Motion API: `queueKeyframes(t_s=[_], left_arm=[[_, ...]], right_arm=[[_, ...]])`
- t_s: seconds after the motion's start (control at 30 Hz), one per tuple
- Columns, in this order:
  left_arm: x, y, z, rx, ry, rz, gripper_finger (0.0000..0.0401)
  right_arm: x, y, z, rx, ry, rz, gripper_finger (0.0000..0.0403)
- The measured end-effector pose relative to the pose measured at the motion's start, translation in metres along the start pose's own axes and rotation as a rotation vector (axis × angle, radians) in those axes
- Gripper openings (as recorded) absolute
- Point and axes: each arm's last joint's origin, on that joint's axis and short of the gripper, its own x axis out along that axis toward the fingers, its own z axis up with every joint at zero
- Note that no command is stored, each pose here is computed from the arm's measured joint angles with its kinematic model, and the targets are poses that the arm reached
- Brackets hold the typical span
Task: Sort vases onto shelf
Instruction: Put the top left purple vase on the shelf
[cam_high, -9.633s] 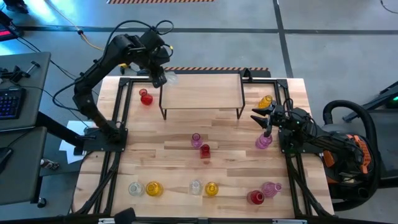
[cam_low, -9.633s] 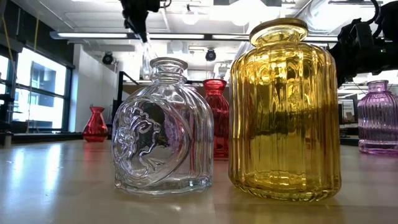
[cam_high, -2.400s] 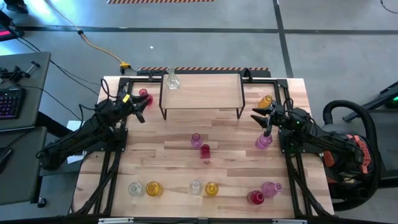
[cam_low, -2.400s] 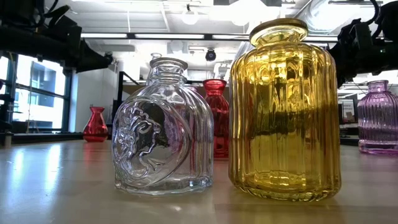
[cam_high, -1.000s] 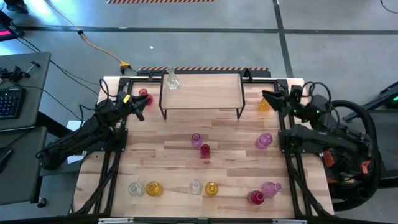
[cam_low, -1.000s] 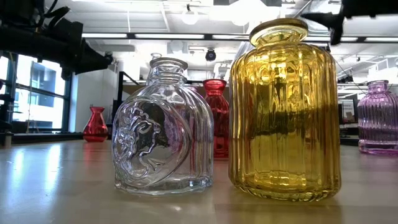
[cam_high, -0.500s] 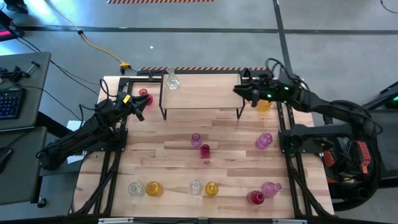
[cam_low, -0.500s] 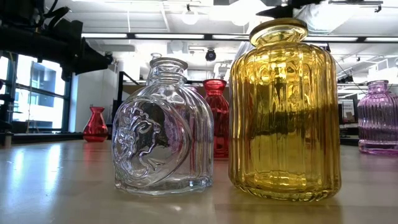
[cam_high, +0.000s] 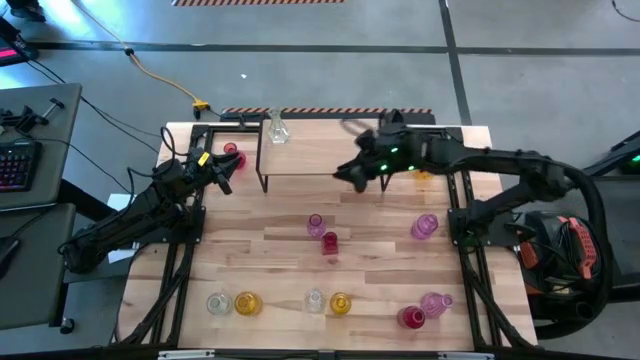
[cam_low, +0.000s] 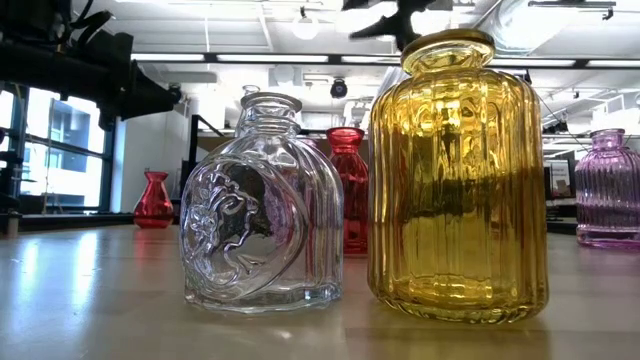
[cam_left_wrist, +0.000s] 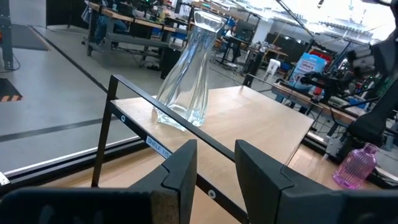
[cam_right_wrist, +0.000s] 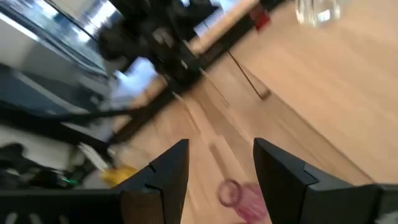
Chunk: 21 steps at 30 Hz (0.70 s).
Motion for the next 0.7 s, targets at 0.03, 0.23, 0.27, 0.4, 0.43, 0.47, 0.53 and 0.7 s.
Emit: queueKeyframes(t_s=[0.03,0.23,0.27,0.4,0.43,0.47,0.53,0.7], left_arm=[[0.0,0.0,0.0,0.0,0.0,0.0,0.0101],[0.0,0.0,0.0,0.0,0.0,0.0,0.0101],[0.0,0.0,0.0,0.0,0.0,0.0,0.0101],[0.0,0.0,0.0,0.0,0.005,0.001,0.0101],[0.0,0.0,-0.001,0.0,0.009,0.003,0.0101],[0.0,0.0,-0.002,0.001,0.017,0.005,0.0101],[0.0,0.001,-0.003,0.002,0.036,0.011,0.0101],[0.0,0.002,-0.008,-0.004,0.087,0.002,0.0101]], right_arm=[[0.008,0.0,-0.003,-0.002,0.021,-0.021,0.0161],[0.049,-0.003,-0.024,0.067,0.136,-0.075,0.0161],[0.054,-0.003,-0.028,0.08,0.152,-0.081,0.0161],[0.073,-0.003,-0.042,0.112,0.204,-0.101,0.0161],[0.077,-0.003,-0.045,0.116,0.216,-0.105,0.0161],[0.08,-0.004,-0.048,0.122,0.228,-0.111,0.0161],[0.086,-0.003,-0.054,0.137,0.244,-0.123,0.0161],[0.093,-0.002,-0.06,0.146,0.239,-0.15,0.0161]])
